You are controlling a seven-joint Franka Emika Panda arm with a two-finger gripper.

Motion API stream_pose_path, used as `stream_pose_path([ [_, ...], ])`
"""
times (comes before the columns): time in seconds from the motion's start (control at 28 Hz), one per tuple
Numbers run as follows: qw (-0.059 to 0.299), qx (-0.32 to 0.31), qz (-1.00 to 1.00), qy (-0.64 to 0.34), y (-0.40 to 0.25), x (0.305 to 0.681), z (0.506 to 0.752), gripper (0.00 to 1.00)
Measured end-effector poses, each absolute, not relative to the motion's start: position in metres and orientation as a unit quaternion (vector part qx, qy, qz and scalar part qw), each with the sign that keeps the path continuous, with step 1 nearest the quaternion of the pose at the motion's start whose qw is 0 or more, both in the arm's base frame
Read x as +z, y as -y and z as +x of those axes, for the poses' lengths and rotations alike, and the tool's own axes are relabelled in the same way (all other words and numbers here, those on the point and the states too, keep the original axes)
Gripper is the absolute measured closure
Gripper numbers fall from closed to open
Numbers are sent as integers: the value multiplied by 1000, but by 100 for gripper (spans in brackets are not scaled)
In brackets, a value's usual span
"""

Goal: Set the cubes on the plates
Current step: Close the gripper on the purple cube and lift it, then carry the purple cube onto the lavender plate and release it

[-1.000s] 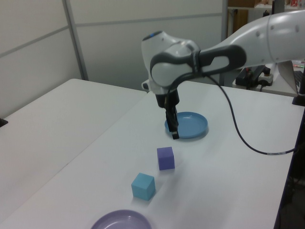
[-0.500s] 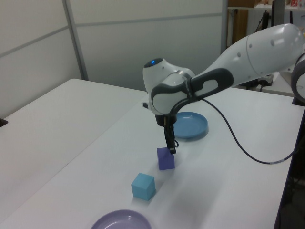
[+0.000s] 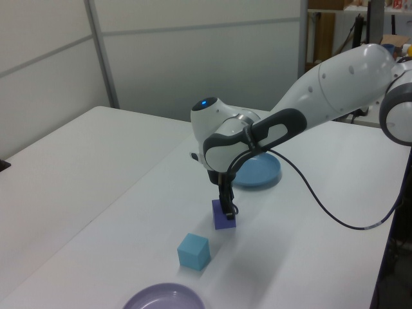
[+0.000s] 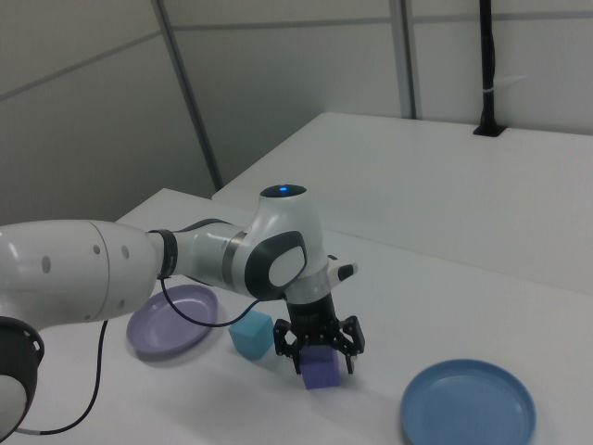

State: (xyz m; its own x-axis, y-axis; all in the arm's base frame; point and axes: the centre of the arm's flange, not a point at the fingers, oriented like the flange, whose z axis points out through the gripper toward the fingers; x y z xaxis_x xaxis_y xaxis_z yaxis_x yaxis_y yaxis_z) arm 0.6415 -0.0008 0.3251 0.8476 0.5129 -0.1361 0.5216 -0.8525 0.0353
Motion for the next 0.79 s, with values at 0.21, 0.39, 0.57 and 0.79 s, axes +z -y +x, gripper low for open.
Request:
stream_pose_path([
  [0.21, 36, -60, 966, -249, -8, 322, 642, 12],
  [0.39, 39, -56, 968, -240, -29, 325, 642, 31],
  [0.57, 42, -54, 971, -229, -47, 343, 638, 38],
  [0.79, 30, -67, 975, -211, -64, 401, 618, 38],
])
